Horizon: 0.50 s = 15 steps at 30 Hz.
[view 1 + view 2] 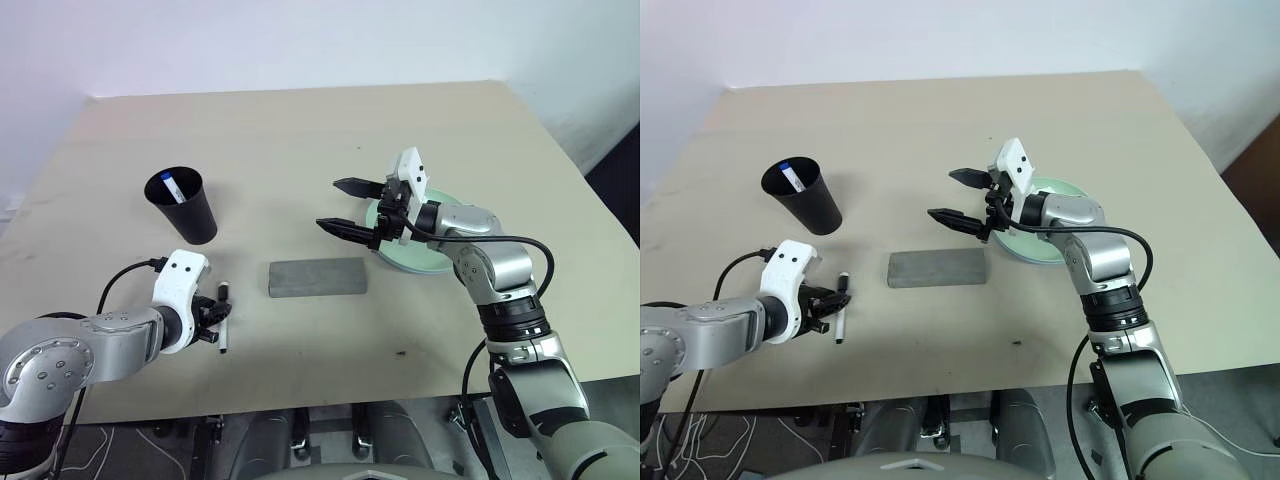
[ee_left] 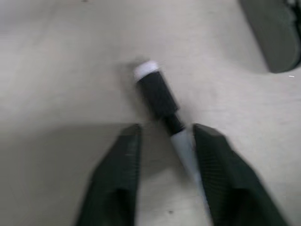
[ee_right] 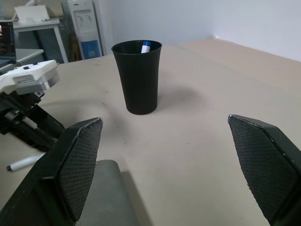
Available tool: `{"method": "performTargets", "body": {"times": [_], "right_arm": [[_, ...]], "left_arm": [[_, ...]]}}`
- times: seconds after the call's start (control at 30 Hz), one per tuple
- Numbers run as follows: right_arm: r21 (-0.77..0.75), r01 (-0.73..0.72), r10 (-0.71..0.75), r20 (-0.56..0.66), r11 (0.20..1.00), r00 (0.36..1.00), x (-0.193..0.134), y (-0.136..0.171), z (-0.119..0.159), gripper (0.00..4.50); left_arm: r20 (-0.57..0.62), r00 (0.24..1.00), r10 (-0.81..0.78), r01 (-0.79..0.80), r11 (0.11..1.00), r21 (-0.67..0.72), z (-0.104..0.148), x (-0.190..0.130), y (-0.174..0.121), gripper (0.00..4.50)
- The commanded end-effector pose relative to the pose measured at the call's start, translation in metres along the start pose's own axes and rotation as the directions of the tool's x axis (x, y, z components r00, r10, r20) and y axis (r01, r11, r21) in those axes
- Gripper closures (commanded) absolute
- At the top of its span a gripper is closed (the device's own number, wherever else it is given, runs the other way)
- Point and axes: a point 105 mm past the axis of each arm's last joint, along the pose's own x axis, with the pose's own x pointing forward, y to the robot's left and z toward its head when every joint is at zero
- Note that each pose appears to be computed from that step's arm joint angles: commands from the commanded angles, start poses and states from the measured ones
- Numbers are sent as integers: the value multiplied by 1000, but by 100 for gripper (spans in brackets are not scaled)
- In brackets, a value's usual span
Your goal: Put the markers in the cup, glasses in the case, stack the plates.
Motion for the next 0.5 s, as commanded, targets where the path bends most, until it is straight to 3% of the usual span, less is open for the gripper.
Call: {"method": "performTargets", "body": {"times": [0.03, 0.07, 0.3, 0.5], "right_arm": [[-55, -4, 7, 43, 998, 999, -2, 2, 16, 0], [-56, -5, 7, 43, 998, 999, -3, 2, 16, 0], [-58, -9, 11, 46, 998, 999, -4, 2, 18, 0], [-50, -35, 38, 71, 998, 997, -6, 7, 26, 0]], "left_arm": [[-58, 998, 18, -17, 1000, 15, -8, -1, 4, 413], [-61, 998, 30, -29, 999, 21, -8, -1, 6, 448], [-29, 997, 76, -75, 996, 39, 7, -2, 16, 448], [233, 963, -135, 140, 990, -4, 58, -16, 0, 448]]}}
